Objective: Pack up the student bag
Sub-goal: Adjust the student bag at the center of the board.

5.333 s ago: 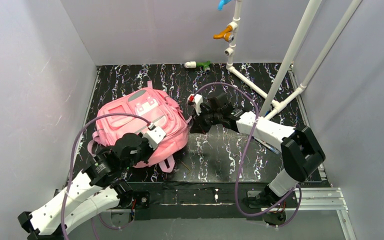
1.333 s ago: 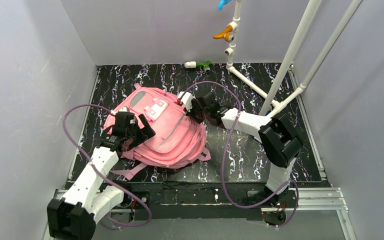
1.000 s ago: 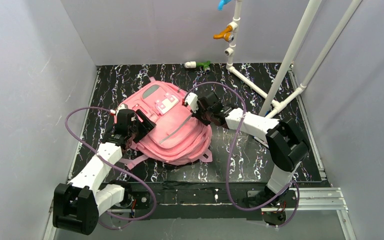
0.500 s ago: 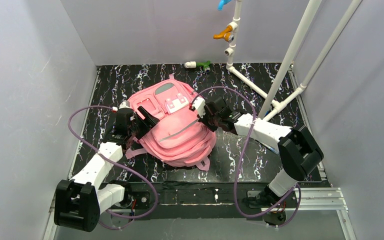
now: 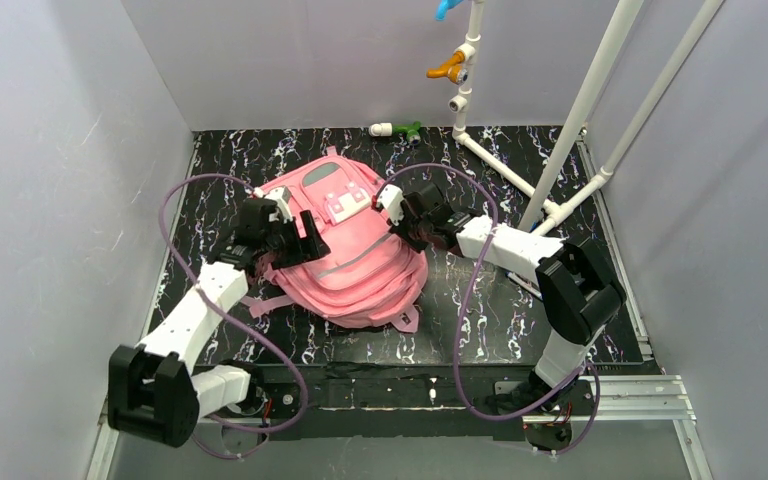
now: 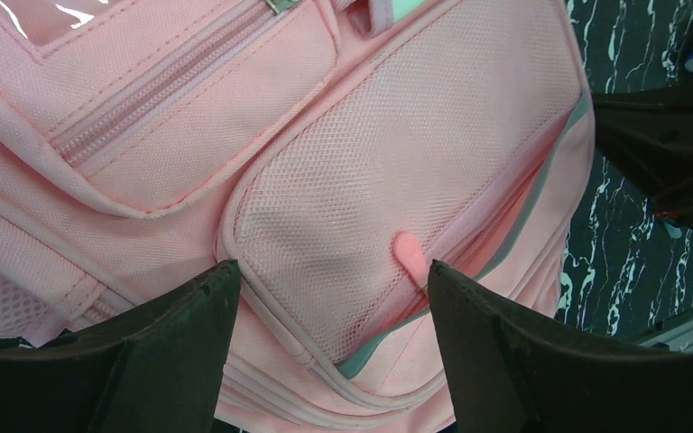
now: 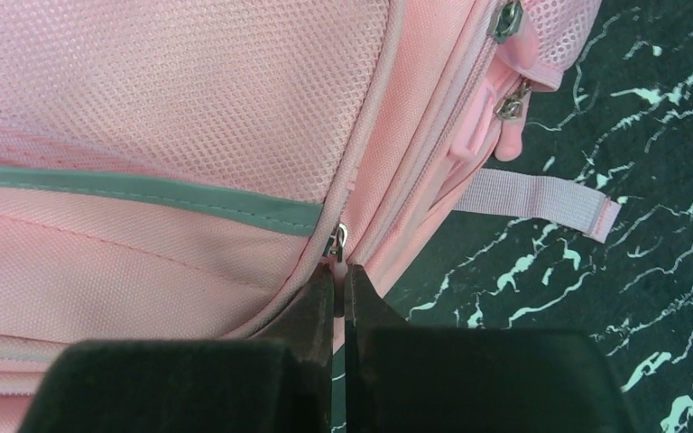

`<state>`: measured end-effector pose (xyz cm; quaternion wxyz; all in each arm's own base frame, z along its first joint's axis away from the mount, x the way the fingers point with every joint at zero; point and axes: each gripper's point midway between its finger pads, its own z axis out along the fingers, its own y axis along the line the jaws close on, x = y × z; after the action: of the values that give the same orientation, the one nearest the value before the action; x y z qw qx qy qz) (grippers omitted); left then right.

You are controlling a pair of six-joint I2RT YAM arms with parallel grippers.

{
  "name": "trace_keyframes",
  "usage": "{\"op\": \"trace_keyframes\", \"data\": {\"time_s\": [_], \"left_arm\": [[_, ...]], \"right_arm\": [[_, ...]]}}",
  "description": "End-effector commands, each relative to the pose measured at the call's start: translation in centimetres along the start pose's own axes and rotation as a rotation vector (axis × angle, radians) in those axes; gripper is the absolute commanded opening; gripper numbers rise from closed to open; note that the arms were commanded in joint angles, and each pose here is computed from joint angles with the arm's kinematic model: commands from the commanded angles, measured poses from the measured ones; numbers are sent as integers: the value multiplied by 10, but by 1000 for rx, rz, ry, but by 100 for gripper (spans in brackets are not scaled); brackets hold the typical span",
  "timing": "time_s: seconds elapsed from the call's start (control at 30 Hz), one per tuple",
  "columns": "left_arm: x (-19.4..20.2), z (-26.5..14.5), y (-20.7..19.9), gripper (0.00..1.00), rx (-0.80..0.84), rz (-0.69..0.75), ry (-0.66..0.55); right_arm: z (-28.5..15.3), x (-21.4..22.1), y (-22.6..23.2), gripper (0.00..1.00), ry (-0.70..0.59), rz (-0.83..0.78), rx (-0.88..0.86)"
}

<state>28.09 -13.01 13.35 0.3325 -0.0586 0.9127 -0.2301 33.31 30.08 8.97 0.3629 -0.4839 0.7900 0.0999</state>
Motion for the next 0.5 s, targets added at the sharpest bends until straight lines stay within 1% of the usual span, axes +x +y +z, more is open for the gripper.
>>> {"op": "trace_keyframes", "data": {"time_s": [0.0, 0.03, 0.1, 0.17, 0.23, 0.3, 0.37, 0.47], "left_arm": [[-21, 23, -68, 71, 296, 9, 17], [-29, 32, -75, 69, 329, -27, 5], [-40, 53, -79, 64, 319, -108, 27], [-45, 76, -76, 61, 292, -151, 57], [-46, 96, -63, 60, 224, -201, 47], [-44, 108, -43, 59, 140, -250, 11], [-41, 114, -25, 58, 69, -288, -18], [-30, 115, -10, 57, 11, -316, -26]], "right_arm": [[-9, -33, 14, 1, -142, 11, -51], [-9, -32, 14, 1, -135, 15, -50], [-12, -31, 13, 1, -122, 17, -46], [-14, -26, 11, 1, -97, 20, -32], [-16, -20, 10, 1, -55, 24, -26], [-20, -11, 11, 1, -15, 21, -29], [-23, -3, 16, 1, 11, 9, -41], [-25, 10, 14, 5, 30, -4, -7]]}}
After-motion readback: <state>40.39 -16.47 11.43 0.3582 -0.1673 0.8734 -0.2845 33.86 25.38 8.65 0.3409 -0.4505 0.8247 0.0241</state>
